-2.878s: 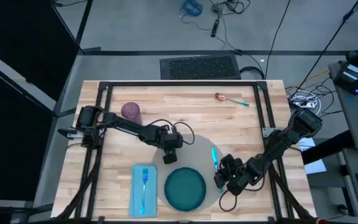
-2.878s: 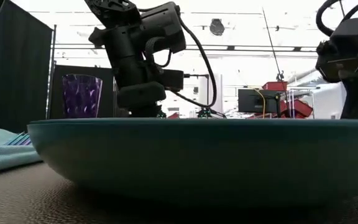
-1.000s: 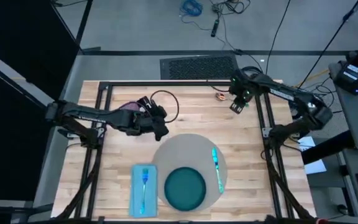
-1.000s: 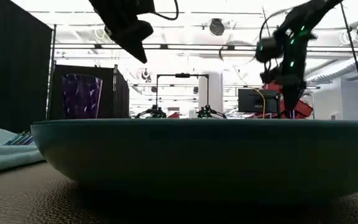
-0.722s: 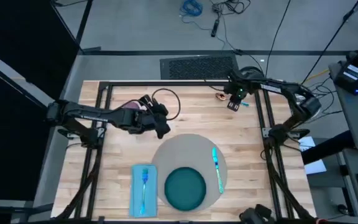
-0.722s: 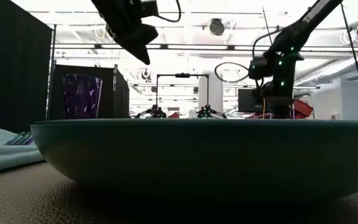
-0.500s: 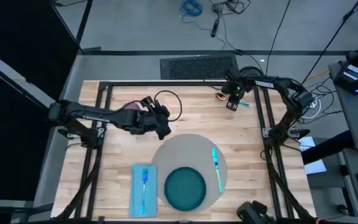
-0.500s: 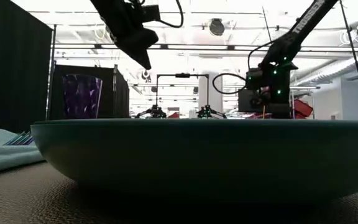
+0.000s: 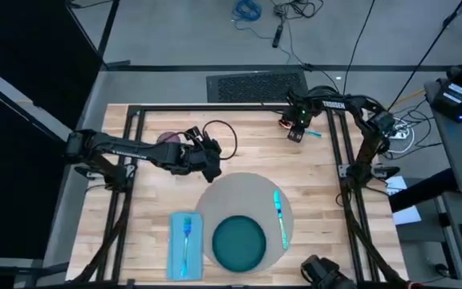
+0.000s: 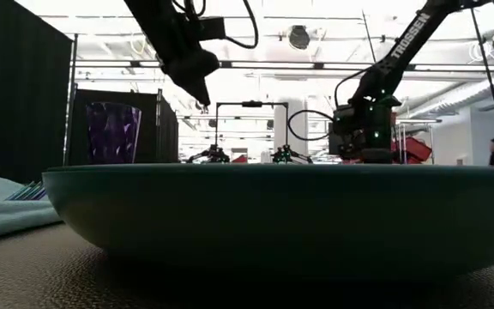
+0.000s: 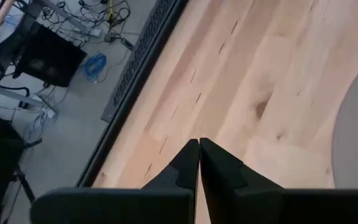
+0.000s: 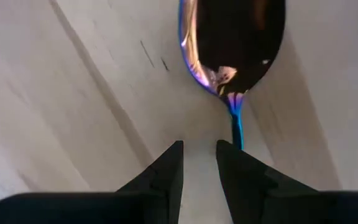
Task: Set table place
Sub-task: Move the iridescent spoon to the bottom right of the table
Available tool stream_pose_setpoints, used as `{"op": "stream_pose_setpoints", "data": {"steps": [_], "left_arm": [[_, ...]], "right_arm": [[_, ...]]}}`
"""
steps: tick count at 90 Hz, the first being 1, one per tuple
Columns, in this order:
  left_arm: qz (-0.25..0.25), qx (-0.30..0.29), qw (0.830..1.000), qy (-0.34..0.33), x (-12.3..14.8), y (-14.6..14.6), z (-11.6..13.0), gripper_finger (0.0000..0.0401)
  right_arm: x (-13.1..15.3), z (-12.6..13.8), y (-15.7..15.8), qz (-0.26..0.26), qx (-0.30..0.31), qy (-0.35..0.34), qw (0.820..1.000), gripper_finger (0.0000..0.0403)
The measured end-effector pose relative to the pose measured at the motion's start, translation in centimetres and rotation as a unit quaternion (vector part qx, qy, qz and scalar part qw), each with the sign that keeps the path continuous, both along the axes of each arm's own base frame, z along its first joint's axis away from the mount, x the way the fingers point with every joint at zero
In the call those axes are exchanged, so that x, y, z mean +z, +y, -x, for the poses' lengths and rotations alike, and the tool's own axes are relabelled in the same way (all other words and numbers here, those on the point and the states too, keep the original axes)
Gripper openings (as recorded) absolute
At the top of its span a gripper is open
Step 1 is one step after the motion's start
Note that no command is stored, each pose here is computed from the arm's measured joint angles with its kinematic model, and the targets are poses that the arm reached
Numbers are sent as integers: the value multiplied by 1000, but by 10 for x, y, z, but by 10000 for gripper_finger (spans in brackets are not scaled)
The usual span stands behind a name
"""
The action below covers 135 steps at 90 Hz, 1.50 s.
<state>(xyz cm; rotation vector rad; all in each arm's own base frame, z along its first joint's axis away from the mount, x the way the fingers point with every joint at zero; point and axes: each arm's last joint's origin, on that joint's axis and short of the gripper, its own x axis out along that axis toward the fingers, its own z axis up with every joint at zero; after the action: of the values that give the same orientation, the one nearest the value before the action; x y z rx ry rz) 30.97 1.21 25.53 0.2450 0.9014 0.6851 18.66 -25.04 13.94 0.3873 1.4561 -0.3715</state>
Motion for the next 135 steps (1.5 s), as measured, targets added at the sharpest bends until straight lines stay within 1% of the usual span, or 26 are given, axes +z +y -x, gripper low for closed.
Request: {"op": "stream_pose_setpoints", "data": {"steps": [6,14,18,26,33,39,43,45,48,52,57,66,69,81,86,98,106,113,123,135], "left_arm": [[0,0,1000,0,0,0,0,0],[0,0,1000,0,0,0,0,0],[0,0,1000,0,0,0,0,0],[2,-4,1000,2,0,0,0,0],[7,-7,1000,1,0,-1,0,0],[8,-8,1000,1,0,-1,0,0],[8,-8,1000,2,0,-1,0,0],[8,-8,1000,1,0,-1,0,0],[8,-8,1000,1,0,-1,0,0],[8,-8,1000,1,0,-1,0,0],[8,-8,1000,1,0,-1,0,0],[8,-8,1000,1,0,-1,0,0],[8,-9,1000,1,0,-1,0,0],[10,-9,1000,1,0,-1,0,0],[14,-13,1000,1,0,-2,0,0],[20,-19,1000,1,0,-3,-1,0],[20,-19,1000,1,0,-3,-1,0],[20,-19,1000,1,0,-3,-1,0],[20,-19,1000,1,0,-3,-1,0],[20,-19,1000,1,-1,-3,-1,0]], "right_arm": [[-2,0,0,-2,-5,4,1000,65],[-3,0,0,-1,-5,7,1000,20],[-3,-1,0,-1,-4,8,1000,9],[-3,-2,2,-3,-6,10,1000,4],[-3,-3,3,-15,-15,4,1000,1],[2,-5,7,-38,-8,-4,999,5],[6,-6,16,-72,0,2,997,8],[8,-7,19,-80,5,6,997,9],[17,-10,21,-75,13,-2,997,11],[34,-16,20,-46,26,-24,998,13],[51,-17,22,-21,37,-39,998,13],[61,-16,19,14,32,-62,997,13],[63,-15,18,17,26,-68,997,15],[57,-8,6,26,2,-60,998,41],[54,-9,4,31,1,-51,998,62],[47,-10,-2,68,-4,-14,998,120],[42,-9,-3,62,-18,-2,998,155],[37,-10,-2,48,-11,8,999,178],[30,-10,-4,39,-6,18,999,199],[19,-8,-8,29,6,39,999,207]]}}
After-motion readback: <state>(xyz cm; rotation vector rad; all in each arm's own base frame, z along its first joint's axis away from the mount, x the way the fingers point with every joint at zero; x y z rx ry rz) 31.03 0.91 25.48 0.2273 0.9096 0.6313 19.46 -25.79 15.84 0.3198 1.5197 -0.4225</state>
